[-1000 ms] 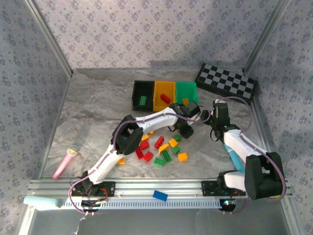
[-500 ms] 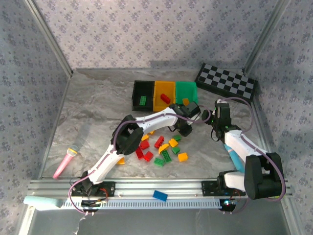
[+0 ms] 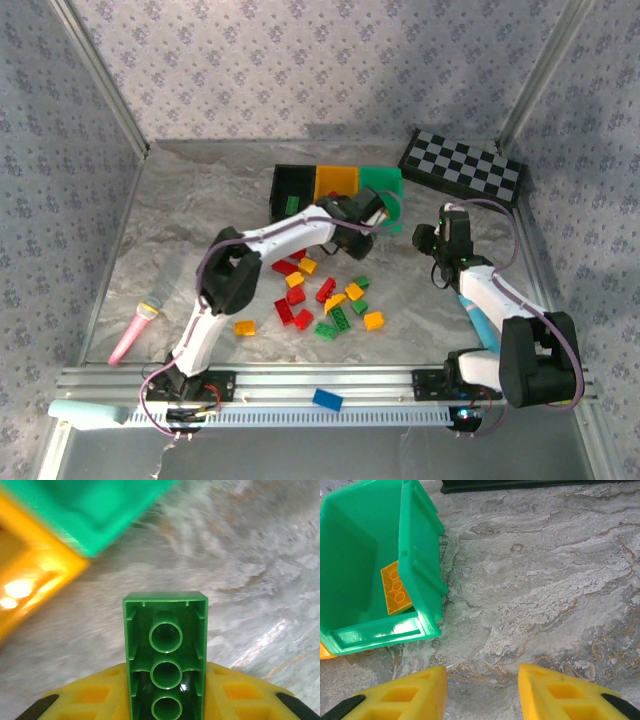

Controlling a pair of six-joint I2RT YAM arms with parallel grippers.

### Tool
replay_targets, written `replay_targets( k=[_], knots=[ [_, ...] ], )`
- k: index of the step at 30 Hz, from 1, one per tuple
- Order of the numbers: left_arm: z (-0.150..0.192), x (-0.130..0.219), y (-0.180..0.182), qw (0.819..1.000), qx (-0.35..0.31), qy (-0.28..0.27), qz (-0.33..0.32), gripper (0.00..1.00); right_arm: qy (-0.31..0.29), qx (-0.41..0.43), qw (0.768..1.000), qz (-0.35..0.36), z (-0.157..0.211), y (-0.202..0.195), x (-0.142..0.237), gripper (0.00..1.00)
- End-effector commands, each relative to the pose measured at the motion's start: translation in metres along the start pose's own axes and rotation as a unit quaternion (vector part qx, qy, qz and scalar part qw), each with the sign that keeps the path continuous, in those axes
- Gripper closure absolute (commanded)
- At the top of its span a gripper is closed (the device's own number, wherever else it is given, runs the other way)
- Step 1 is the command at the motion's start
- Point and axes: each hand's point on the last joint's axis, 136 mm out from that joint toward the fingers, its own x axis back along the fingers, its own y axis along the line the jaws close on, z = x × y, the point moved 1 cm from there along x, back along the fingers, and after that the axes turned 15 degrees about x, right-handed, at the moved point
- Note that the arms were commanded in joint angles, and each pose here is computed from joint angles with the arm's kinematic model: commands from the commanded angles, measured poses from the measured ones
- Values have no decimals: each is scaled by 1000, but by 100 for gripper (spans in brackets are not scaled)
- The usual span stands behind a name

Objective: Sort the legos into containers by color
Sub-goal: Place the lego in the container.

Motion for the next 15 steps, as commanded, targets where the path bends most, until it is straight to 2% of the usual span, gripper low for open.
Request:
replay_targets(
  k=[1, 7, 11, 15],
  knots=[
    [-33, 49, 41, 995, 51, -76, -42, 67, -4, -10, 1000, -4, 1, 0, 0, 57],
    [-44, 78, 121, 978, 136, -112, -112, 72, -4, -6, 1000, 0, 0, -2, 2, 57],
    [-49, 75, 161, 968, 188, -111, -122, 71, -3, -6, 1000, -1, 1, -1, 2, 57],
    [-60, 64, 181, 965, 200, -111, -128, 70, -6, -4, 1000, -1, 0, -1, 3, 57]
  ],
)
